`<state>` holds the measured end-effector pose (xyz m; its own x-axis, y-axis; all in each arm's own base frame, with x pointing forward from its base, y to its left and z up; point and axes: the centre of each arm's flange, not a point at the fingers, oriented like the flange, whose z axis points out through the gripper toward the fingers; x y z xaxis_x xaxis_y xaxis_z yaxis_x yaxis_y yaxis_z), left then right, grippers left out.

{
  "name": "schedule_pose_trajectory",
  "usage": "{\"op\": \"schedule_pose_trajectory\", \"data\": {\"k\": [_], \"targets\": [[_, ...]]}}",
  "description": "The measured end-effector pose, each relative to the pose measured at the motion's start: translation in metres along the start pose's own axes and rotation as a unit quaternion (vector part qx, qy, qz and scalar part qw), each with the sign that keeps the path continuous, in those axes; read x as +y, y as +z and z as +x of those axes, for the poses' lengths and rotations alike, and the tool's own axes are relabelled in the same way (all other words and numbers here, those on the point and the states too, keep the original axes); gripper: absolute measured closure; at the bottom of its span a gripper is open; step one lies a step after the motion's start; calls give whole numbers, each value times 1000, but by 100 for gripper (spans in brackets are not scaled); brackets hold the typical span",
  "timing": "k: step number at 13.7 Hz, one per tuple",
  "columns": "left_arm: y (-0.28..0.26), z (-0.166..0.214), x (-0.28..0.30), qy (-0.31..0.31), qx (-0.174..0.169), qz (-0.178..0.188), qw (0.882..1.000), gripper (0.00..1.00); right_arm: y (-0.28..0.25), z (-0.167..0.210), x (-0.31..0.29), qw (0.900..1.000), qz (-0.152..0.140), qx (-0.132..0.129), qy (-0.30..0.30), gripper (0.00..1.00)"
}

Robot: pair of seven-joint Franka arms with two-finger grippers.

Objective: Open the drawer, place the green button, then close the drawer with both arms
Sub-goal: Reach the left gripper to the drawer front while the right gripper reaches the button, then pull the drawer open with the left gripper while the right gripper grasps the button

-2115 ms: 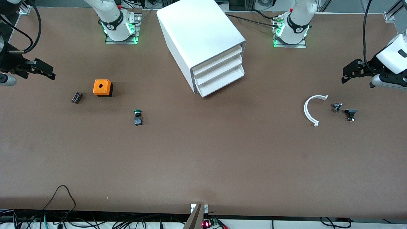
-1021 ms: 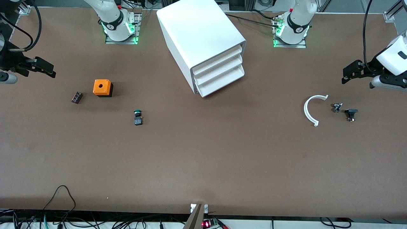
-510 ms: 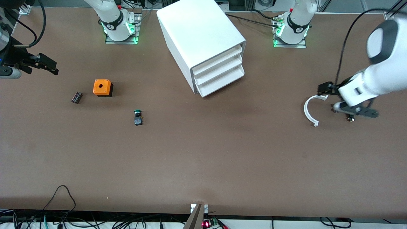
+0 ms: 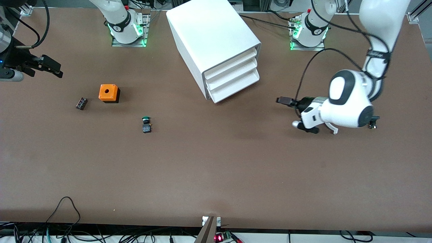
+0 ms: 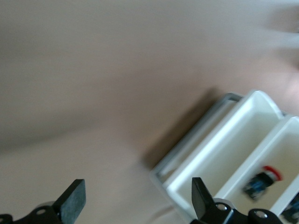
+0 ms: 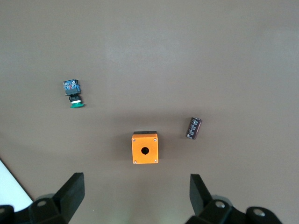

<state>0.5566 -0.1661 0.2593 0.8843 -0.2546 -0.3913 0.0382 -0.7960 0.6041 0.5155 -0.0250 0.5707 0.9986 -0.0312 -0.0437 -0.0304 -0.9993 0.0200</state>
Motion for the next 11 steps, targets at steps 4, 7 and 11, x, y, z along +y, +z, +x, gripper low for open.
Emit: {"op": "schedule_pose_trajectory", "data": {"k": [4,7,11], "targets": [[96,8,11,6,-41,-127,991,0,28,20,-5,1000,0,-25,-4,0],[156,0,14,21,-63,-142,988,3,70,39,-14,998,6,-64,-9,0],[188,-10,27,29,-79,-130,988,12,120,63,-100,994,-1,-76,-78,0]]}}
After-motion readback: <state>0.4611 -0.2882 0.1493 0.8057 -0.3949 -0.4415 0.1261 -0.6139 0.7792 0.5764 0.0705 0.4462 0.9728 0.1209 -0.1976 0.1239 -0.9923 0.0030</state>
